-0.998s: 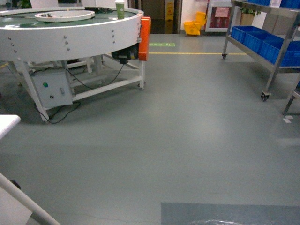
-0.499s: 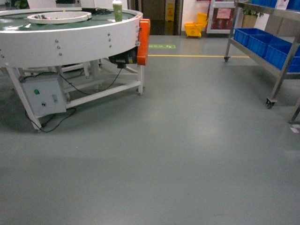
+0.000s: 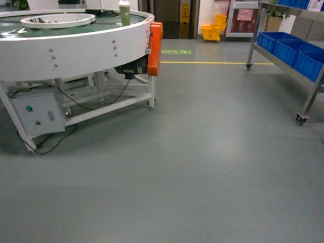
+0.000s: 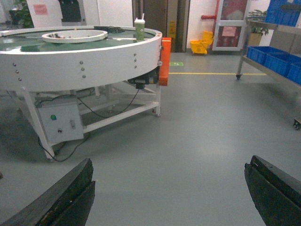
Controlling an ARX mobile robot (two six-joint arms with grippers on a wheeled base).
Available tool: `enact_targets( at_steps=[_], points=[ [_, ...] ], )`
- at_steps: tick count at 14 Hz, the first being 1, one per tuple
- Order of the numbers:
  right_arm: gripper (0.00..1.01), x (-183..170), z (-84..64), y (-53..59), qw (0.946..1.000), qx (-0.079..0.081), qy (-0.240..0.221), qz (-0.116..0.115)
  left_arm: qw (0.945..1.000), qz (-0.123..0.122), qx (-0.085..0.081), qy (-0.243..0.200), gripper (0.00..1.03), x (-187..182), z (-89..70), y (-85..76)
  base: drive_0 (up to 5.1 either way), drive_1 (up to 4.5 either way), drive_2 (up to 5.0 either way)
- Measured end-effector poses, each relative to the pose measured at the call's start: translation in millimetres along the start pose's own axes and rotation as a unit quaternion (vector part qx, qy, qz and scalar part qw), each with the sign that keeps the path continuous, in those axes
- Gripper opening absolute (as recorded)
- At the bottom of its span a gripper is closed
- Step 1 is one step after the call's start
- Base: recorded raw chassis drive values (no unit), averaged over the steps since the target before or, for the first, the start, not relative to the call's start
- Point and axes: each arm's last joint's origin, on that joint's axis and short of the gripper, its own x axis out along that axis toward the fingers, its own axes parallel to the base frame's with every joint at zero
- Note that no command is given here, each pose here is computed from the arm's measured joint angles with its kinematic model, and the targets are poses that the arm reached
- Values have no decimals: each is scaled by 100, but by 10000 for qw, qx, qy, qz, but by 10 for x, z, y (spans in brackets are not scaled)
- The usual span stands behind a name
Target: Pick red block from blue box to shelf
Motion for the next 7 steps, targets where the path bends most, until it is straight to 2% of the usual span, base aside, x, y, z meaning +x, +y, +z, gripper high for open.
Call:
enact_targets(
  at_steps=[7],
  points=[
    [29, 0, 4, 0, 10000, 0, -21, 0, 10000, -4, 0, -8, 98, 0, 1, 0, -7, 417, -431]
  ],
)
